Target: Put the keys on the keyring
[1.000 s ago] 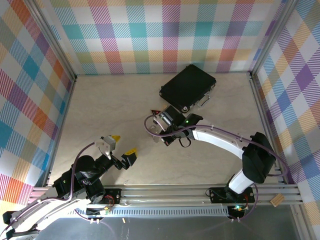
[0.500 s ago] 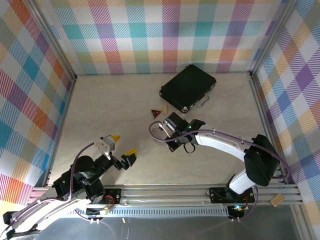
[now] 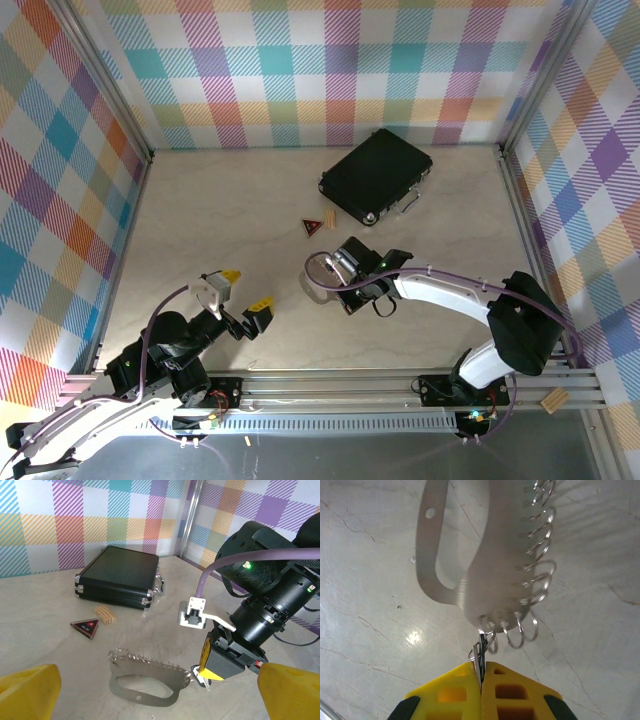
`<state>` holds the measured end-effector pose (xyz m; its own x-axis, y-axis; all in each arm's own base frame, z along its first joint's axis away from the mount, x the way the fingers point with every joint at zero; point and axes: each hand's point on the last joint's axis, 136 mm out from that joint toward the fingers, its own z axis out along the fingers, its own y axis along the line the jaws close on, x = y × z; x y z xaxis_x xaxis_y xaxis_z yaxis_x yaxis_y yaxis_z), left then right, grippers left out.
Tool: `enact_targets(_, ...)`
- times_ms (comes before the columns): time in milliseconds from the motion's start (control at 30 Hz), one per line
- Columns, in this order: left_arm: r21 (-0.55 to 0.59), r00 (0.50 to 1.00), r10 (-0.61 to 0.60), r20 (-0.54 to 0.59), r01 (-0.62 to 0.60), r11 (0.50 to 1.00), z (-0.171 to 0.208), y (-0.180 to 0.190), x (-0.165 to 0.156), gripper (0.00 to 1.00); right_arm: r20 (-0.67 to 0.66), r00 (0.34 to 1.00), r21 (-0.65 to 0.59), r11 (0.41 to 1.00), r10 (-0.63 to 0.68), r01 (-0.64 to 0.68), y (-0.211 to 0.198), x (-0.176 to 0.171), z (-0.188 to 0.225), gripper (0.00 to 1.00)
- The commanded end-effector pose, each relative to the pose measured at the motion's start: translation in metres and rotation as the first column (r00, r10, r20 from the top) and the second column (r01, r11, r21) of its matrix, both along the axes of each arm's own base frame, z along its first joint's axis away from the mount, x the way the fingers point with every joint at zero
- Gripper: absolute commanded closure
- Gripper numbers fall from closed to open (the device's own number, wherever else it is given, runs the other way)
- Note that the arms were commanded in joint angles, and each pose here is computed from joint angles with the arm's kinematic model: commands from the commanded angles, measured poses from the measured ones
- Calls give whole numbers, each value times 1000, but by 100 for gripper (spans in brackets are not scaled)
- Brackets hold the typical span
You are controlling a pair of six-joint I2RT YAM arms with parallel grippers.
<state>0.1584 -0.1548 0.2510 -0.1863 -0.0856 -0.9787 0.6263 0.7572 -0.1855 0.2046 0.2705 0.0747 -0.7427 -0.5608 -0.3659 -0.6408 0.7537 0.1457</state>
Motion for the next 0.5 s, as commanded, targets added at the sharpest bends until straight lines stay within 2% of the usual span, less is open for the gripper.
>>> enact_targets(0,-35,999,-8,31,10,999,11,0,-2,0,-17,1000,55,998,-11,12,6,-5,3,100)
enact_targets(467,-40,999,-20,29,21,999,10,-2,-3,0,-75,997,46,998,-34,38,-3,-25,-14,100)
